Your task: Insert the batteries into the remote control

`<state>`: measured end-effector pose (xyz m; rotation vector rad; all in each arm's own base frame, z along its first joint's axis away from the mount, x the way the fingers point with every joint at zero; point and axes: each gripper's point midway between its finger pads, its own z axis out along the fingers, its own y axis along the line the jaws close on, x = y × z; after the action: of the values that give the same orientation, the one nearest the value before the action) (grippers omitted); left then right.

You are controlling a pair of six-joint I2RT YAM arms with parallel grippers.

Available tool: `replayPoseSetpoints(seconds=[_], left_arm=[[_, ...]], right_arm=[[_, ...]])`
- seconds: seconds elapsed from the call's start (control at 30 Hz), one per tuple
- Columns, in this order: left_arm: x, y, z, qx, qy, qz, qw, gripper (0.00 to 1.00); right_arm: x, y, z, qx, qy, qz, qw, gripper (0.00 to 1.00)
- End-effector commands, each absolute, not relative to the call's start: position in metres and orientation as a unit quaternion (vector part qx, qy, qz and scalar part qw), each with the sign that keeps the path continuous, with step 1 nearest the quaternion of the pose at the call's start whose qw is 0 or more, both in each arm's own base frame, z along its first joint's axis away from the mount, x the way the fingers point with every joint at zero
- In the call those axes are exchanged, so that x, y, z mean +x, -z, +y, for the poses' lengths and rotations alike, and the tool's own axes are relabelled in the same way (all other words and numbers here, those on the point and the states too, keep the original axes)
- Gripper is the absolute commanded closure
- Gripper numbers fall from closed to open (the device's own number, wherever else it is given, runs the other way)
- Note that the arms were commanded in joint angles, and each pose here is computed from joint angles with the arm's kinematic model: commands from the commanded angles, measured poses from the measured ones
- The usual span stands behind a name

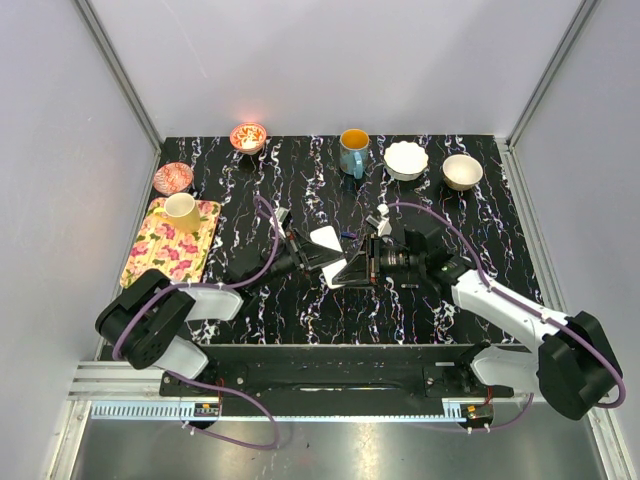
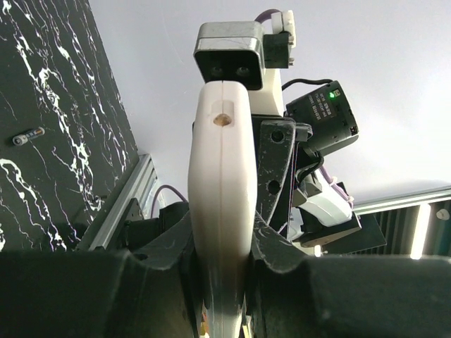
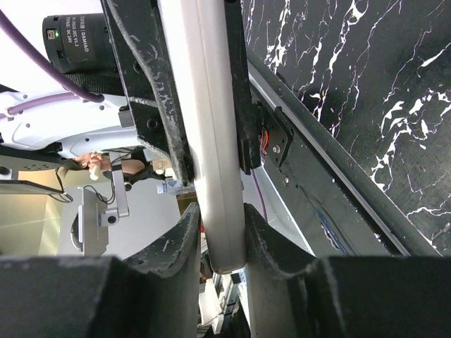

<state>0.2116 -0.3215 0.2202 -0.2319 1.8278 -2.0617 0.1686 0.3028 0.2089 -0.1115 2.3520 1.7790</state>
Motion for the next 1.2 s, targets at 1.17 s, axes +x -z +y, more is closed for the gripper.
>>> replayPoseSetpoints(seconds=[1.17], left_arm=[[0.103, -0.291, -0.341, 0.145, 0.806, 0.543, 0.184, 1.0]], right_arm=[[0.287, -0.267, 0.293, 0.051, -0.602, 0.757, 0.248, 0.98]])
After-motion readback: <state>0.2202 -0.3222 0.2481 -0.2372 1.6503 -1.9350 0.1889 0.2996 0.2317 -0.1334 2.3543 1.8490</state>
